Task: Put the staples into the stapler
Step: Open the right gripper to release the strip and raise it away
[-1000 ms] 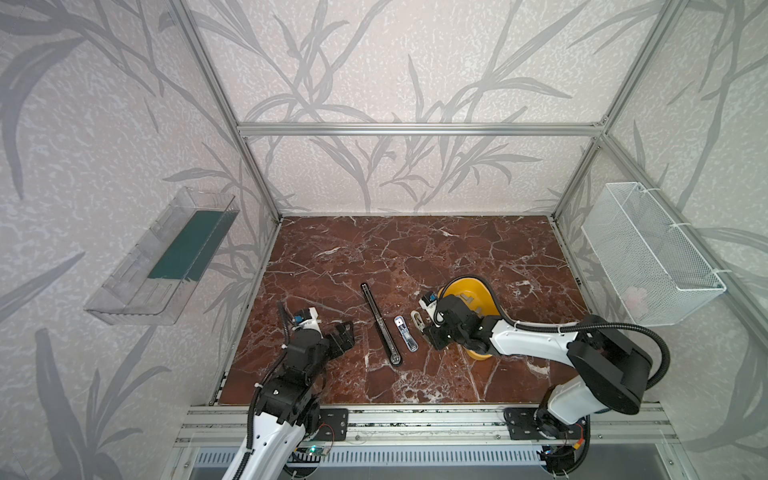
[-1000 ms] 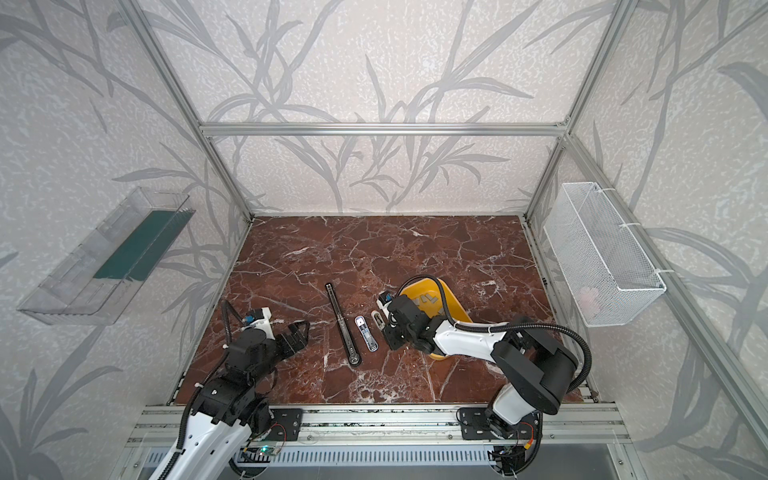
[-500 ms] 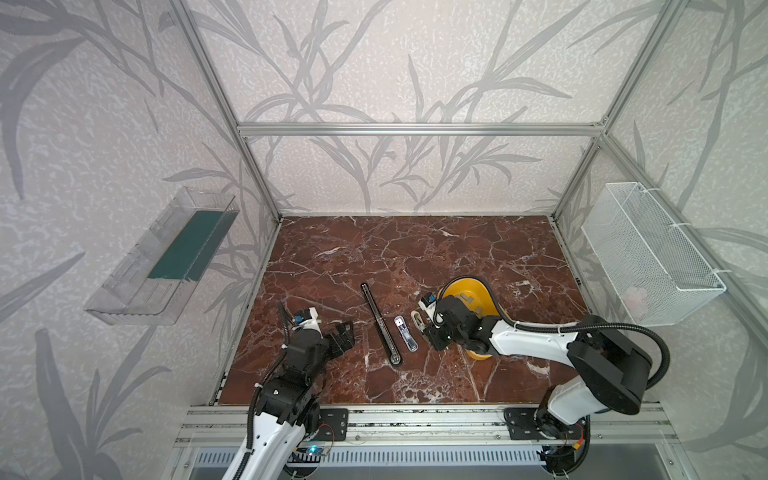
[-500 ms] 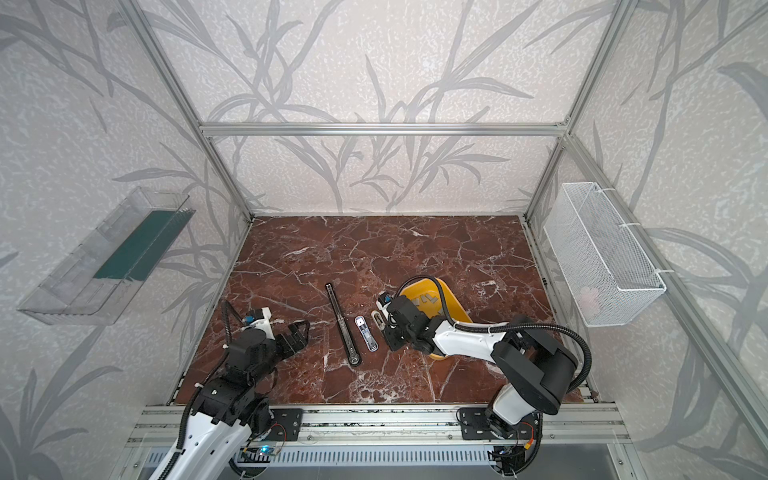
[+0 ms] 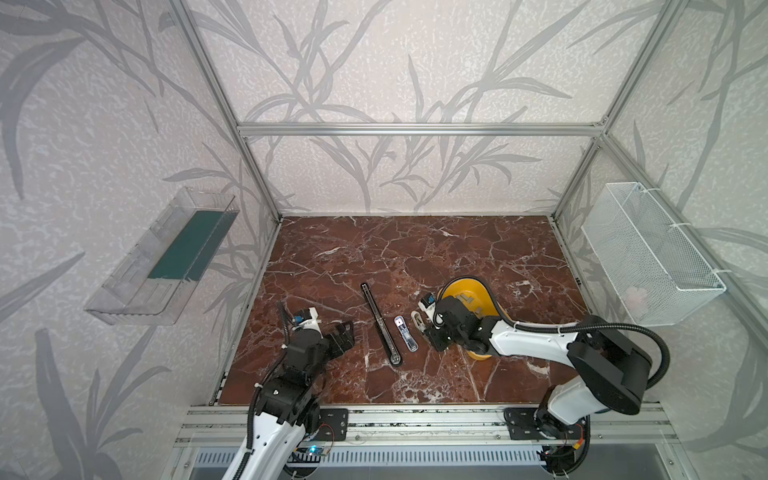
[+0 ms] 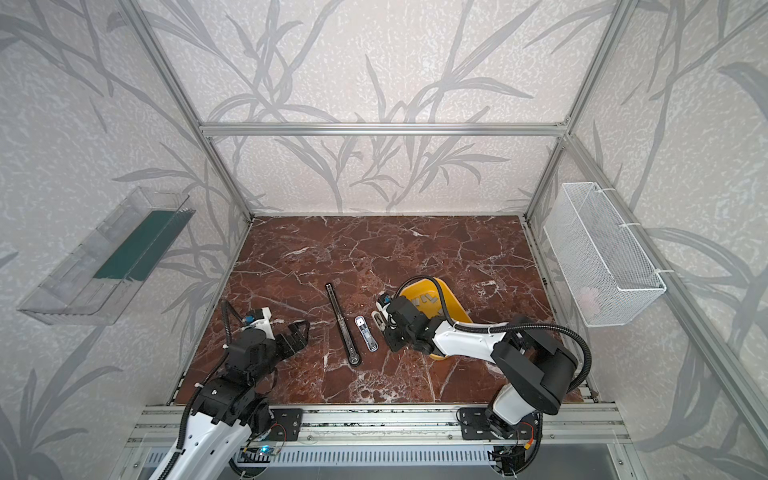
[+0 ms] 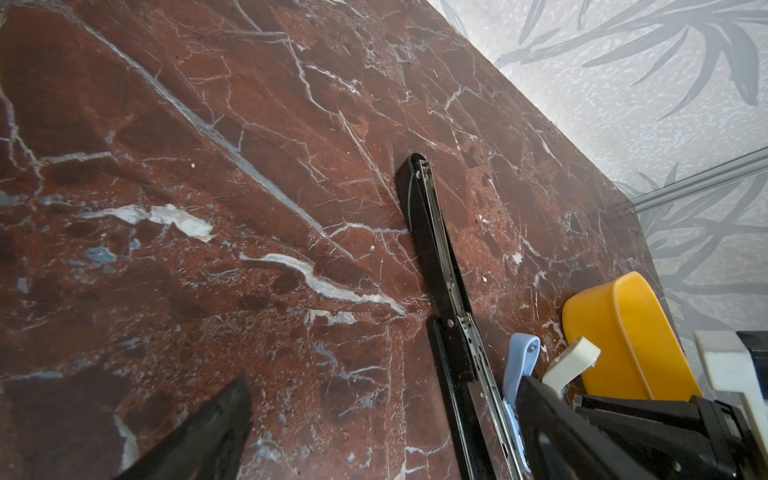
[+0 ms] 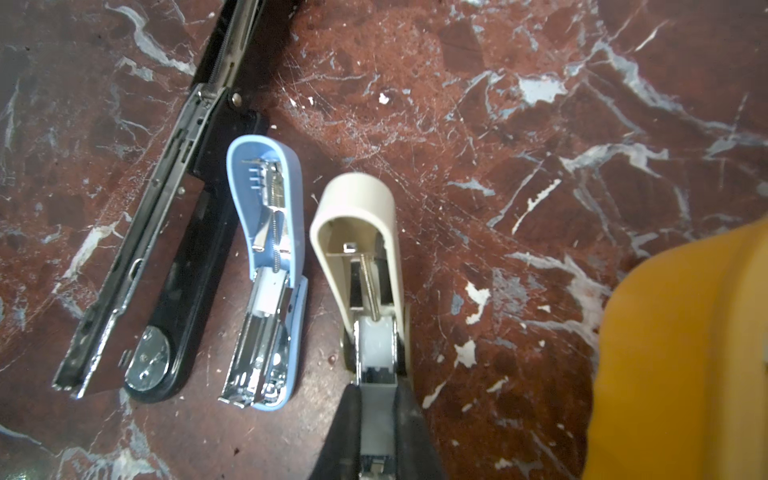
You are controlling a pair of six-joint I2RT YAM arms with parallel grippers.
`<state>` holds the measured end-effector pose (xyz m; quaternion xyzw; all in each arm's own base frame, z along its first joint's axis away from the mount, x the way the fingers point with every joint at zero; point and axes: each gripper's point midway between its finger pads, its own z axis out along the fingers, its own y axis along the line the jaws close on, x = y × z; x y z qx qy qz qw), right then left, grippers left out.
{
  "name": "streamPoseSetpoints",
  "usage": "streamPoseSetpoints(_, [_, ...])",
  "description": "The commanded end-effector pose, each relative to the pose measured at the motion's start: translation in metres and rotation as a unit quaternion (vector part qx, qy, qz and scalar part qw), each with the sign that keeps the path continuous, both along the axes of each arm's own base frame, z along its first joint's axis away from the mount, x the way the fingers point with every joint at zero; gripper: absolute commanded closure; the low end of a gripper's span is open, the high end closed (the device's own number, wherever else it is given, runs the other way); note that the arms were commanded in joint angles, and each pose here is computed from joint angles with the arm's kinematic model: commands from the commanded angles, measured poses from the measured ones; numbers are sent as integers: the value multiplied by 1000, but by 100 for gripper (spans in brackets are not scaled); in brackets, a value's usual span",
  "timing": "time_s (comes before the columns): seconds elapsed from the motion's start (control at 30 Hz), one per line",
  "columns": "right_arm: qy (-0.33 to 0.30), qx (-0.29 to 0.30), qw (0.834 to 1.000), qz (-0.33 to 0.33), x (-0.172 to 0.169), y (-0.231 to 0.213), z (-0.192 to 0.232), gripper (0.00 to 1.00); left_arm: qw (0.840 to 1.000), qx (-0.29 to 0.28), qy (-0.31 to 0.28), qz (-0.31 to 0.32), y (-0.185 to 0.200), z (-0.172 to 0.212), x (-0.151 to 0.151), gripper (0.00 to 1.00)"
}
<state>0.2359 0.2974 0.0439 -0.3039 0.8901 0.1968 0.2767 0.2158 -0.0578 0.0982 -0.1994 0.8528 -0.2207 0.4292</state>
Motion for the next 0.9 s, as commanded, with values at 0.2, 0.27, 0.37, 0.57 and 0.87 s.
streamPoseSetpoints(0.2, [-7,-20,1000,7,-2,0,0,100,1000,0,3,7,2,-4,-1,1])
streamPoseSetpoints(0.27, [-5,-22,1000,8,-4,0,-1,100,1000,0,3,7,2,-4,-1,1])
streamPoseSetpoints(0.37, [-5,-27,1000,12,-6,1,-3,100,1000,1,3,8,3,-4,-1,1])
streamPoseSetpoints(0.57, [3,-41,999,7,-13,-1,-9,100,1000,2,3,8,3,-4,-1,1])
streamPoseSetpoints(0.87, [8,-66,998,-4,-17,-7,-17,96,1000,2,3,8,3,-4,-1,1])
